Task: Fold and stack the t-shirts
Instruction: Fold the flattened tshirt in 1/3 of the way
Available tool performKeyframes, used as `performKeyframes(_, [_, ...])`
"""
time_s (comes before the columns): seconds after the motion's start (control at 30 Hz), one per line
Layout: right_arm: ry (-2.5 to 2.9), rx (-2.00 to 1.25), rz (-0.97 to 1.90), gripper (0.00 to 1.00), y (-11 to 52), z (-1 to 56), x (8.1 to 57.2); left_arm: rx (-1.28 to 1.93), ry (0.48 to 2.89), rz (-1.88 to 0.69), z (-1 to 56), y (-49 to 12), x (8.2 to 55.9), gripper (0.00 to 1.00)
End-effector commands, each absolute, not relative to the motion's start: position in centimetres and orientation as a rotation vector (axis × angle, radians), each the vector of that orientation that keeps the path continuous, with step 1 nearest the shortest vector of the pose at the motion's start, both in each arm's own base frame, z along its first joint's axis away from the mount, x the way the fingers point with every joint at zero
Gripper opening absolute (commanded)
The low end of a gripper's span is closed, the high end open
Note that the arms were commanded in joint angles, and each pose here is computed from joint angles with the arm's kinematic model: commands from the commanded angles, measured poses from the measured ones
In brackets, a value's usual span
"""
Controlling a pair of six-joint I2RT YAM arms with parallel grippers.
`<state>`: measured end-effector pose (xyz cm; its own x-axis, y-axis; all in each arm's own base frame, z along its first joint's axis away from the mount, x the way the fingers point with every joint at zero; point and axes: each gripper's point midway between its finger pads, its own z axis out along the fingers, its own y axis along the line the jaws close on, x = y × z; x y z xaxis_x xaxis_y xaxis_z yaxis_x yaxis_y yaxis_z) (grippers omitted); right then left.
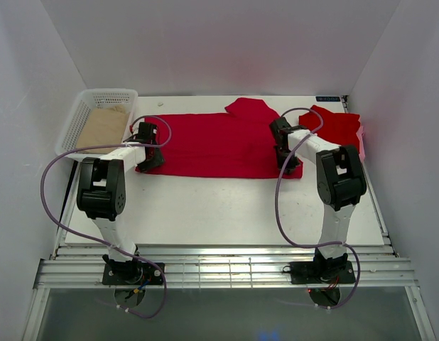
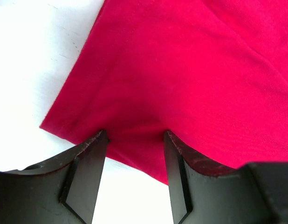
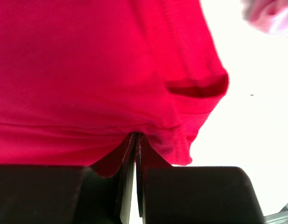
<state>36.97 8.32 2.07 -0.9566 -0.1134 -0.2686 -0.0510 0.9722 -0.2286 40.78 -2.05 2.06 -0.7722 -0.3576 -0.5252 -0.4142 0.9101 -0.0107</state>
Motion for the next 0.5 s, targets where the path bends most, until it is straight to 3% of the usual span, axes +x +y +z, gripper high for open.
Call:
performKeyframes(0.0, [2.867, -0.117, -0.374, 0.08, 6.2, 1.9, 37.1, -0.573, 2.639, 0.196, -0.3, -0.5, 37.9, 0.63])
performKeyframes(0.23, [2.814, -0.13, -0.236, 0.08, 7.9, 3.9, 38.5, -0.494, 2.562, -0.056, 3.9, -4.2, 40.0, 0.64])
performKeyframes(0.47, [2.71, -0.131, -0.122, 0.08, 9.4, 8.3, 40.4, -0.455, 2.455, -0.146, 9.2, -5.7, 41.5, 0.74])
